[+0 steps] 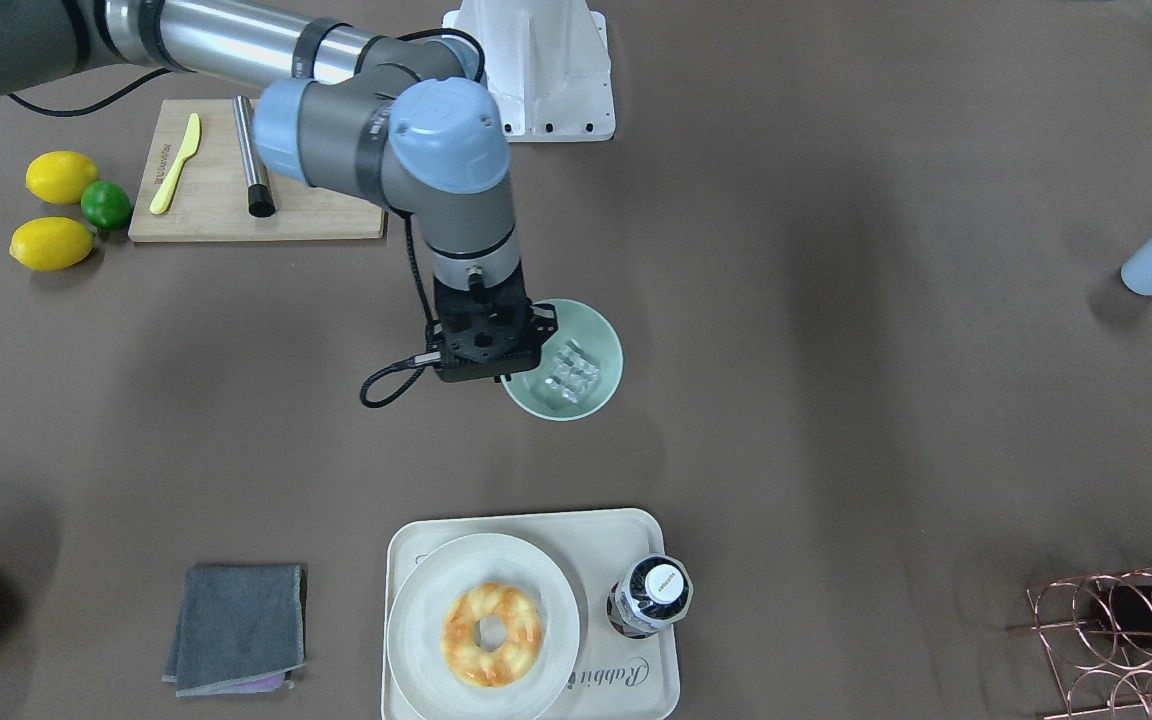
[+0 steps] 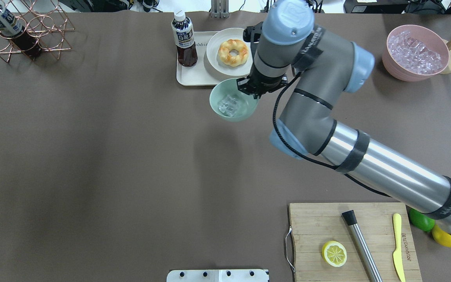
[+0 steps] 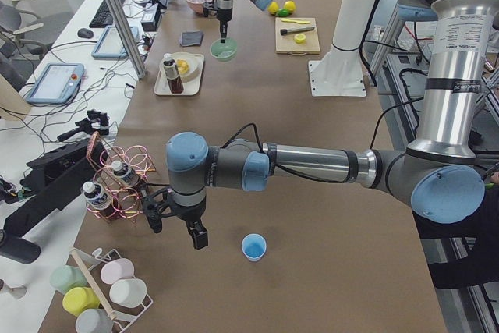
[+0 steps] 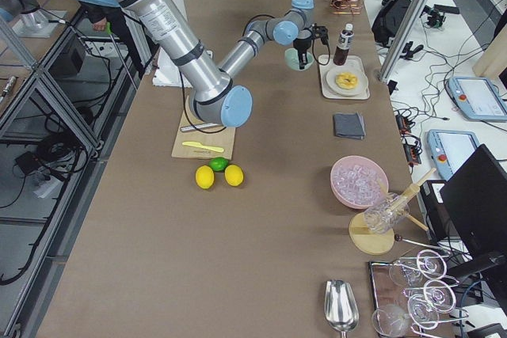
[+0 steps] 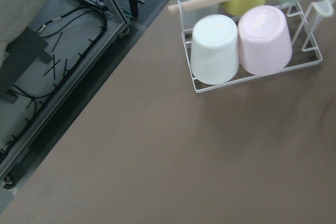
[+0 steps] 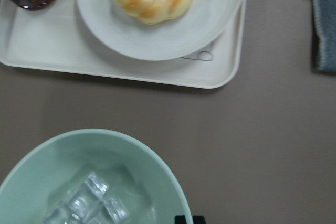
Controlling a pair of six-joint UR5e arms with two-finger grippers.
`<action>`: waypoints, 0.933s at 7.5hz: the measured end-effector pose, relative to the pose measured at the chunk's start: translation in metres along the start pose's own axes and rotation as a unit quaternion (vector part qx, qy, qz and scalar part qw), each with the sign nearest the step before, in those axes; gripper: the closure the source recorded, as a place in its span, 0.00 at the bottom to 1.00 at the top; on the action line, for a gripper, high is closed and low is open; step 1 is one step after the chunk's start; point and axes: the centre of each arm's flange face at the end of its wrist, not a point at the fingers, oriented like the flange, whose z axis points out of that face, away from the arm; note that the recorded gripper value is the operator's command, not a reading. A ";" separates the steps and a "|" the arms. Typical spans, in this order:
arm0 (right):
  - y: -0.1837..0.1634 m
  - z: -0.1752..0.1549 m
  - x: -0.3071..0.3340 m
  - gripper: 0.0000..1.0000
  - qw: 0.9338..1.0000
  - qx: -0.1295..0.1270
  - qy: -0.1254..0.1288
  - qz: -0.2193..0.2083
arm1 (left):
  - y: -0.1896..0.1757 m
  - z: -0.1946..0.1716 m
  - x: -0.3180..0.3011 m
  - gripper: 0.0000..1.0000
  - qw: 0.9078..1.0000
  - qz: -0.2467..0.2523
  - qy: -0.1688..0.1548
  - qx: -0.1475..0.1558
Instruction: Pour ice into bowl
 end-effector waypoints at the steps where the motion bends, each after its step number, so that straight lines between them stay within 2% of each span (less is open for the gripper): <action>1: 0.000 -0.005 0.051 1.00 1.000 -0.007 0.004 -0.008 | -0.001 0.011 -0.004 0.02 1.000 0.017 0.015 -0.015; 2: 0.002 -0.009 0.103 1.00 1.000 -0.013 0.008 -0.018 | -0.004 0.023 -0.008 0.02 0.999 0.028 0.026 -0.028; 4: 0.001 -0.022 0.198 1.00 0.999 -0.025 0.014 -0.031 | -0.009 0.035 -0.004 0.02 0.996 0.045 0.069 -0.040; 6: 0.000 -0.034 0.284 1.00 0.998 -0.037 0.018 -0.041 | 0.000 0.028 0.008 0.02 0.990 0.057 0.120 -0.057; 7: 0.001 -0.039 0.326 1.00 0.998 -0.044 0.018 -0.048 | 0.012 0.023 0.014 0.02 0.987 0.069 0.132 -0.058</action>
